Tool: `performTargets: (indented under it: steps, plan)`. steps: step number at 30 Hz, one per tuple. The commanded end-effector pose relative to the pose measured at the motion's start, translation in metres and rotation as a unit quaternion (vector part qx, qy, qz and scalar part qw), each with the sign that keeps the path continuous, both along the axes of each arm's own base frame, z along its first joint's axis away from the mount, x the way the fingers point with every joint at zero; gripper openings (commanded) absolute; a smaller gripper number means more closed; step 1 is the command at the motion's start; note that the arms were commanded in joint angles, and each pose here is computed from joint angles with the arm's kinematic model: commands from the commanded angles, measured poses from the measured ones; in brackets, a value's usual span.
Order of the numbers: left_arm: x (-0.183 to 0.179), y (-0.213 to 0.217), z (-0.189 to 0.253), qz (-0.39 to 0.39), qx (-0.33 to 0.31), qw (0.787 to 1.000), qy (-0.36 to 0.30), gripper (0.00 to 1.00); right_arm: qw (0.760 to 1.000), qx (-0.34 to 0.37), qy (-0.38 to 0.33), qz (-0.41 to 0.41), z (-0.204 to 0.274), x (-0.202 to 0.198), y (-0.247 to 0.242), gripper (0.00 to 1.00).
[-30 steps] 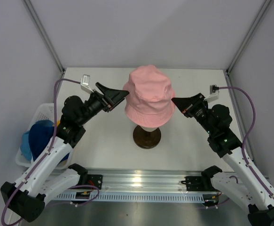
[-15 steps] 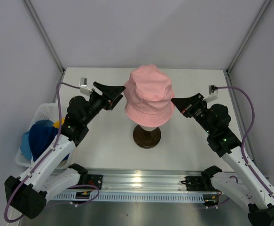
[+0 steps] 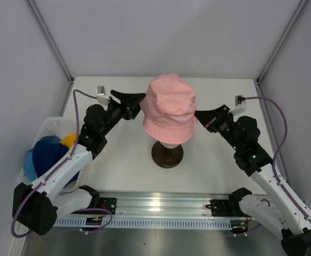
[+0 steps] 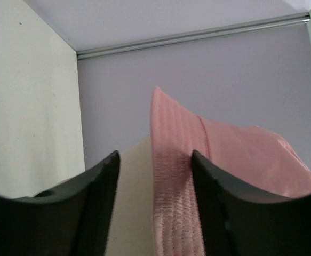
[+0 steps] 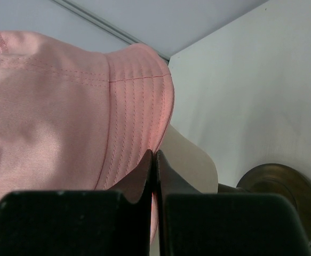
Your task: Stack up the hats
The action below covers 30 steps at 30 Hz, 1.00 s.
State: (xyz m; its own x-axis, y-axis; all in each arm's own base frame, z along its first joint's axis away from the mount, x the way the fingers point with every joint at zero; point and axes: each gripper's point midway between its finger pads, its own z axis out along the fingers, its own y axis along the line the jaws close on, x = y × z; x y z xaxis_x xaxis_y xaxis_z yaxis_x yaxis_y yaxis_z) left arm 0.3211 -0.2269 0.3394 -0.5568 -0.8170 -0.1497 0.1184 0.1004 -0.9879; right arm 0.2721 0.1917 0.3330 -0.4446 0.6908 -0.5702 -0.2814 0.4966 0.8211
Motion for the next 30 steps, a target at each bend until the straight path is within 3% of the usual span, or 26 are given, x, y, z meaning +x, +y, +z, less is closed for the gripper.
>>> performTargets:
  steps: [1,6,7,11,15,19,23,30]
  plan:
    - [-0.009,0.0,0.048,-0.015,-0.038,0.997,-0.066,0.55,0.999,-0.025,0.006,-0.024,-0.004,0.004,-0.008,0.0]
    - [-0.012,0.0,0.057,-0.019,-0.043,0.995,-0.084,0.29,0.999,-0.027,0.011,-0.026,-0.007,0.005,-0.009,0.0]
    - [-0.013,-0.001,0.059,-0.023,-0.044,0.995,-0.087,0.19,0.999,-0.025,0.01,-0.027,-0.006,0.005,-0.009,0.0]
    - [-0.015,-0.007,0.062,-0.042,-0.035,0.995,-0.085,0.01,0.999,-0.025,0.008,-0.027,-0.004,0.004,-0.01,0.0]
    - [-0.015,-0.004,0.054,-0.032,-0.001,0.996,-0.083,0.01,0.998,-0.035,0.012,-0.042,-0.008,0.005,-0.016,0.0]
    - [-0.011,0.005,0.021,-0.001,0.104,0.993,-0.058,0.01,0.996,-0.055,0.014,-0.07,-0.013,0.007,-0.027,0.0]
    - [-0.011,0.011,-0.007,0.029,0.21,0.975,-0.065,0.01,0.994,-0.075,0.018,-0.073,-0.019,0.008,-0.029,0.0]
    - [-0.024,0.006,-0.087,0.021,0.25,0.967,-0.034,0.01,0.993,-0.092,0.023,-0.076,-0.02,0.011,-0.03,0.0]
